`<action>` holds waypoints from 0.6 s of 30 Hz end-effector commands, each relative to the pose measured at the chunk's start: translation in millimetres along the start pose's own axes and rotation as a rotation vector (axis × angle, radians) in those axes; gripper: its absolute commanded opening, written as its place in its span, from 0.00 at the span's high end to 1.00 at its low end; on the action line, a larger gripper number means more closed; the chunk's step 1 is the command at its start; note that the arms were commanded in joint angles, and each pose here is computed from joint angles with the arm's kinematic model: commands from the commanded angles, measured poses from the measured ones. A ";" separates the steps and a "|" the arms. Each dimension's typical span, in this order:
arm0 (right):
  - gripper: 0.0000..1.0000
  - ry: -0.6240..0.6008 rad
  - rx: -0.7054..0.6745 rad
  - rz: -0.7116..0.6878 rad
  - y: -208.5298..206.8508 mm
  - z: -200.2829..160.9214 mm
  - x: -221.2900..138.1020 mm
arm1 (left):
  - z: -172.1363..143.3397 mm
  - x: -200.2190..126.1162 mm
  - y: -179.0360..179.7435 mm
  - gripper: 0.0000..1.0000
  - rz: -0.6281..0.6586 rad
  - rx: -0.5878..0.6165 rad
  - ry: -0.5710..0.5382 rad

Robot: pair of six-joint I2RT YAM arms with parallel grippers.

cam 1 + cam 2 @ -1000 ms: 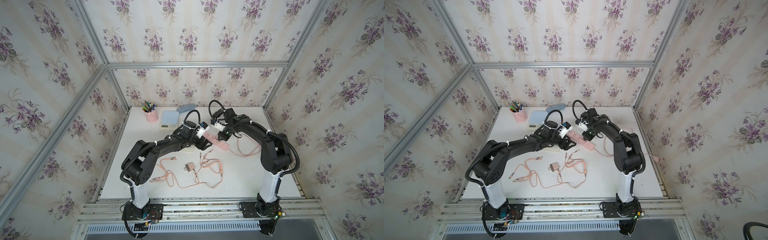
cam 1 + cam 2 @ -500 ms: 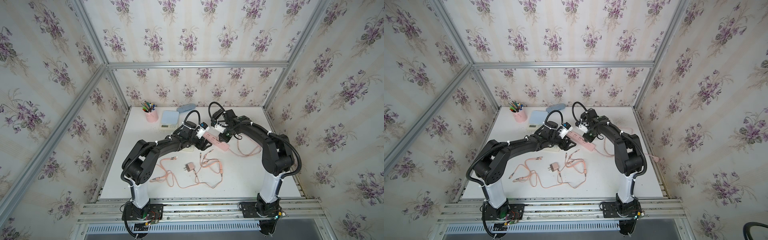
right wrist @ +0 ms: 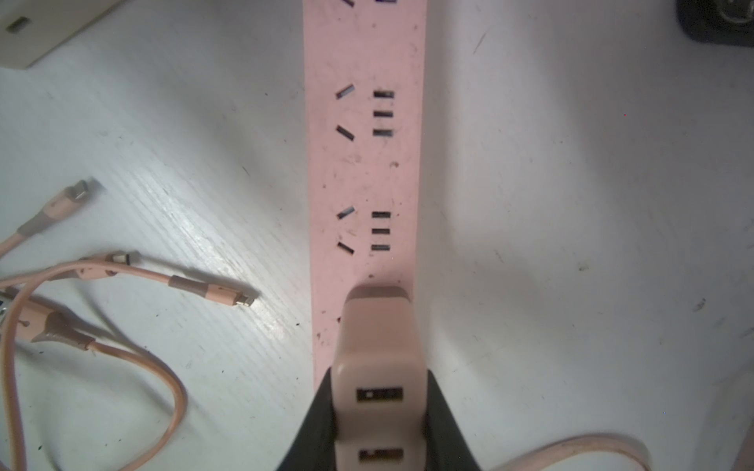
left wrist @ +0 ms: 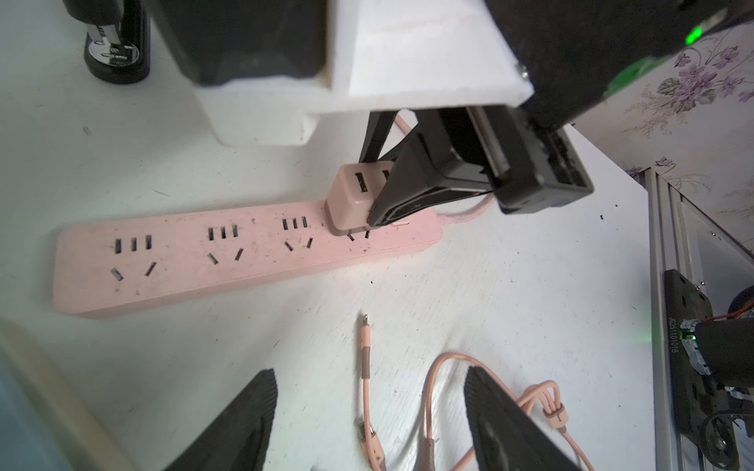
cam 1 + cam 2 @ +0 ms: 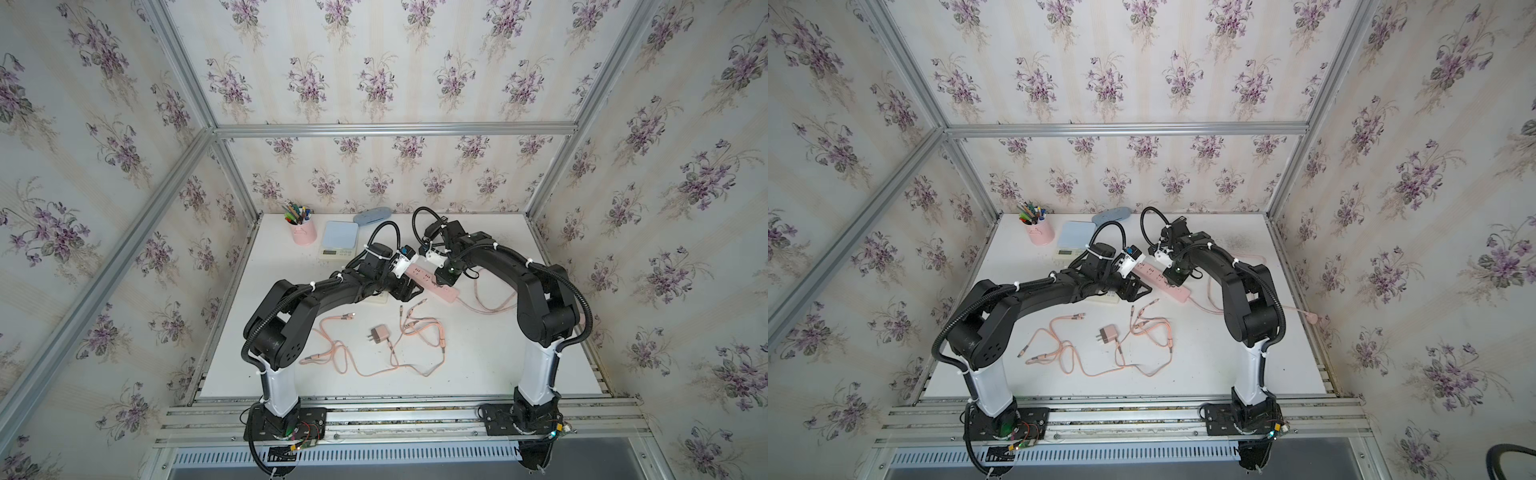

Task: Charge the electronic scale
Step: Insert the plug into the socket.

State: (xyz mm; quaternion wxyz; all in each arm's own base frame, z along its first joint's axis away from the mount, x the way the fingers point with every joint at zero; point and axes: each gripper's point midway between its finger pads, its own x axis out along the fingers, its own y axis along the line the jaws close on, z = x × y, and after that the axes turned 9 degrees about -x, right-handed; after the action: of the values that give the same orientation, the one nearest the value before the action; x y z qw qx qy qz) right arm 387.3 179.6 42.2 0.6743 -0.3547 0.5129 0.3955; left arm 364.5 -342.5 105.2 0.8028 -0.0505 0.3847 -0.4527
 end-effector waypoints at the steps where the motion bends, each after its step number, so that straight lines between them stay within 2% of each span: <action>1: 1.00 0.128 -0.001 0.114 30.0 -29.8 45.0 | 0.2 -1.9 -1.0 0.26 -0.003 -0.004 -0.004; 9: 1.00 0.177 -0.010 0.145 38.5 -40.3 67.9 | -3.2 -10.1 5.2 0.27 0.029 -0.022 -0.011; 16: 1.00 0.070 -0.018 -0.002 -7.2 7.8 19.4 | 9.5 -39.1 17.3 0.27 0.079 -0.045 -0.070; 18: 0.88 0.031 -0.017 -0.029 -14.7 19.8 3.3 | 14.0 -46.8 19.7 0.27 0.092 -0.044 -0.084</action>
State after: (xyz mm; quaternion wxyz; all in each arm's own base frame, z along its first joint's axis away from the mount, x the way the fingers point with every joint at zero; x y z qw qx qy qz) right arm 395.3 182.8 42.9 0.6554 -0.3669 0.5359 0.3856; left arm 370.3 -304.3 126.4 0.8300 -0.0670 0.3692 -0.4126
